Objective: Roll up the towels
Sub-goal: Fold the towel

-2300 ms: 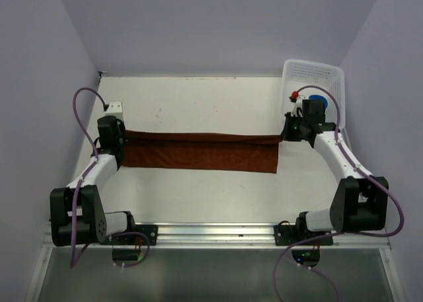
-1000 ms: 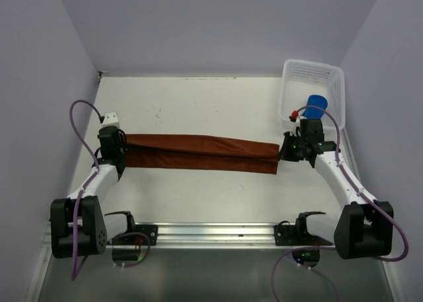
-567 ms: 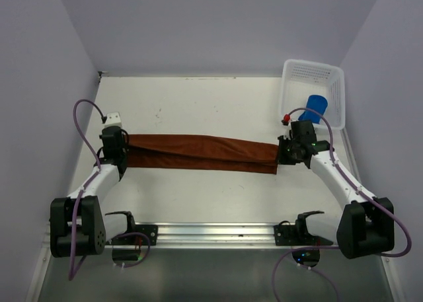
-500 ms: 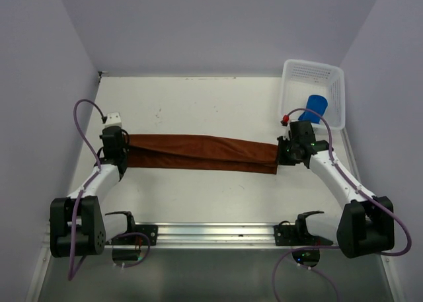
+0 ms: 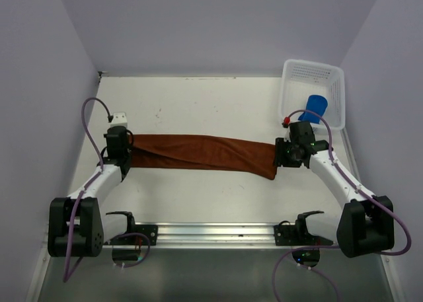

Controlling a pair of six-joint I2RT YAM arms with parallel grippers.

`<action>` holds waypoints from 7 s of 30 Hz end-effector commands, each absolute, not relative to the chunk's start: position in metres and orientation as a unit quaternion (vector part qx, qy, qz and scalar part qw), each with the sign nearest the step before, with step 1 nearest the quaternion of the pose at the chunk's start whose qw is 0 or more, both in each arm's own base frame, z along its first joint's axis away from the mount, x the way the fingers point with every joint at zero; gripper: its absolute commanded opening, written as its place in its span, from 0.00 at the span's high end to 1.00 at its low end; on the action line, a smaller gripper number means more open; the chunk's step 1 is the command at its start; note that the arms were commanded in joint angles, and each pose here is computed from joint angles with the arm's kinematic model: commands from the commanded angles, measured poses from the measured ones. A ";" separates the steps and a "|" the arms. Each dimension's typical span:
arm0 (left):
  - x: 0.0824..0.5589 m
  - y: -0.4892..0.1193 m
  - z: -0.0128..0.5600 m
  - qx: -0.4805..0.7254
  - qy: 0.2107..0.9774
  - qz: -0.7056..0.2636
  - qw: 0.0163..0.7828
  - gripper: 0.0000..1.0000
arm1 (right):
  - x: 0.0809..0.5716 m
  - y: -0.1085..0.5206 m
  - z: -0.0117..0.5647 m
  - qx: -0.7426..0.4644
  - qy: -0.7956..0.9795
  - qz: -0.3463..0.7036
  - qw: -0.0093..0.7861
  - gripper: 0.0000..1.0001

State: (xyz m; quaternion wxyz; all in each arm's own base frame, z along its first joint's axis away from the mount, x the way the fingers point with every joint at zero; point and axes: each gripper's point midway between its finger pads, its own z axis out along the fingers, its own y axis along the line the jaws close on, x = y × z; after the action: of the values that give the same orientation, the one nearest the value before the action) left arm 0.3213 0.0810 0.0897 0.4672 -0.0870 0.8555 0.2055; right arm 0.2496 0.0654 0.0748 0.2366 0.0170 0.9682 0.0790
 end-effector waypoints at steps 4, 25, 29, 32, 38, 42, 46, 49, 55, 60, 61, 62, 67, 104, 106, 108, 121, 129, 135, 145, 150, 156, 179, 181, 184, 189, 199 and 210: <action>0.322 0.080 0.101 -0.077 0.845 0.237 0.473 1.00 | 0.265 0.069 0.090 0.032 0.962 0.084 0.257 0.53; 0.310 0.087 0.121 -0.110 0.817 0.286 0.489 0.52 | 0.293 0.075 0.086 0.059 0.958 0.092 0.265 0.53; 0.321 0.085 0.120 -0.136 0.825 0.257 0.484 0.50 | 0.299 0.063 0.088 0.094 0.953 0.075 0.280 0.52; 0.332 0.088 0.114 -0.173 0.838 0.215 0.471 0.52 | 0.306 0.057 0.089 0.125 0.944 0.080 0.296 0.51; 0.347 0.099 0.097 -0.209 0.854 0.169 0.446 0.53 | 0.314 0.054 0.073 0.140 0.948 0.077 0.276 0.49; 0.351 0.104 0.086 -0.218 0.861 0.157 0.432 0.53 | 0.315 0.055 0.059 0.145 0.950 0.079 0.266 0.48; 0.351 0.106 0.076 -0.225 0.867 0.143 0.422 0.53 | 0.312 0.054 0.044 0.149 0.954 0.073 0.248 0.48; 0.345 0.108 0.064 -0.231 0.878 0.136 0.397 0.53 | 0.311 0.053 0.036 0.151 0.957 0.070 0.237 0.48; 0.346 0.113 0.052 -0.236 0.884 0.140 0.378 0.53 | 0.307 0.055 0.020 0.151 0.961 0.070 0.220 0.53; 0.350 0.118 0.043 -0.242 0.889 0.150 0.359 0.54 | 0.305 0.057 0.008 0.150 0.964 0.074 0.206 0.59; 0.350 0.118 0.042 -0.243 0.889 0.152 0.356 0.54 | 0.304 0.057 0.006 0.149 0.965 0.073 0.203 0.64; 0.349 0.118 0.039 -0.243 0.890 0.153 0.353 0.54 | 0.304 0.057 0.006 0.148 0.965 0.072 0.203 0.66; 0.346 0.118 0.031 -0.244 0.894 0.152 0.345 0.53 | 0.305 0.053 0.005 0.140 0.967 0.062 0.202 0.91; 0.336 0.107 0.042 -0.223 0.897 0.138 0.355 0.43 | 0.336 0.040 0.046 0.101 0.972 0.037 0.208 1.00; 0.339 0.105 0.059 -0.215 0.888 0.139 0.381 0.34 | 0.337 0.044 0.053 0.098 0.970 0.049 0.215 1.00; 0.342 0.098 0.068 -0.206 0.885 0.136 0.395 0.29 | 0.336 0.042 0.057 0.097 0.971 0.044 0.216 1.00; 0.352 0.044 0.142 -0.164 0.843 0.067 0.508 0.20 | 0.328 0.022 0.106 0.087 0.966 -0.005 0.243 1.00; 0.345 -0.012 0.179 -0.089 0.822 -0.003 0.562 0.09 | 0.325 -0.002 0.151 0.111 0.955 -0.067 0.268 1.00; 0.335 -0.043 0.187 -0.025 0.822 0.005 0.569 0.08 | 0.336 -0.006 0.217 0.122 0.938 -0.071 0.318 1.00; 0.329 -0.055 0.207 -0.011 0.800 -0.021 0.600 0.08 | 0.337 0.086 0.260 0.026 0.947 0.022 0.318 1.00; 0.326 -0.057 0.212 -0.012 0.793 -0.032 0.608 0.08 | 0.337 0.157 0.269 -0.015 0.945 0.106 0.310 1.00; 0.325 -0.054 0.218 -0.017 0.788 -0.026 0.615 0.08 | 0.336 0.262 0.271 -0.060 0.923 0.250 0.286 1.00; 0.314 -0.034 0.234 -0.050 0.769 0.012 0.637 0.07 | 0.303 0.511 0.176 -0.142 0.898 0.391 0.141 1.00; 0.314 -0.035 0.235 -0.050 0.768 0.012 0.638 0.07 | 0.303 0.513 0.177 -0.142 0.898 0.391 0.143 1.00; 0.314 -0.035 0.235 -0.051 0.768 0.010 0.638 0.07 | 0.304 0.511 0.185 -0.143 0.897 0.391 0.150 1.00; 0.313 -0.037 0.236 -0.049 0.767 0.008 0.639 0.07 | 0.305 0.505 0.206 -0.142 0.893 0.391 0.172 1.00; 0.313 -0.038 0.236 -0.047 0.768 0.007 0.639 0.07 | 0.308 0.520 0.195 -0.131 0.888 0.412 0.158 1.00; 0.312 -0.041 0.236 -0.043 0.768 0.004 0.639 0.07 | 0.318 0.567 0.142 -0.118 0.866 0.474 0.109 0.56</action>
State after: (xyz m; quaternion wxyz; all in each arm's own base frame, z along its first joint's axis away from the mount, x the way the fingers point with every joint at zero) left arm 0.3129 -0.0403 0.2298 0.6284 -0.0447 0.7766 0.0029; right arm 0.3200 0.5462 0.1307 0.1200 -0.1122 0.8902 0.4249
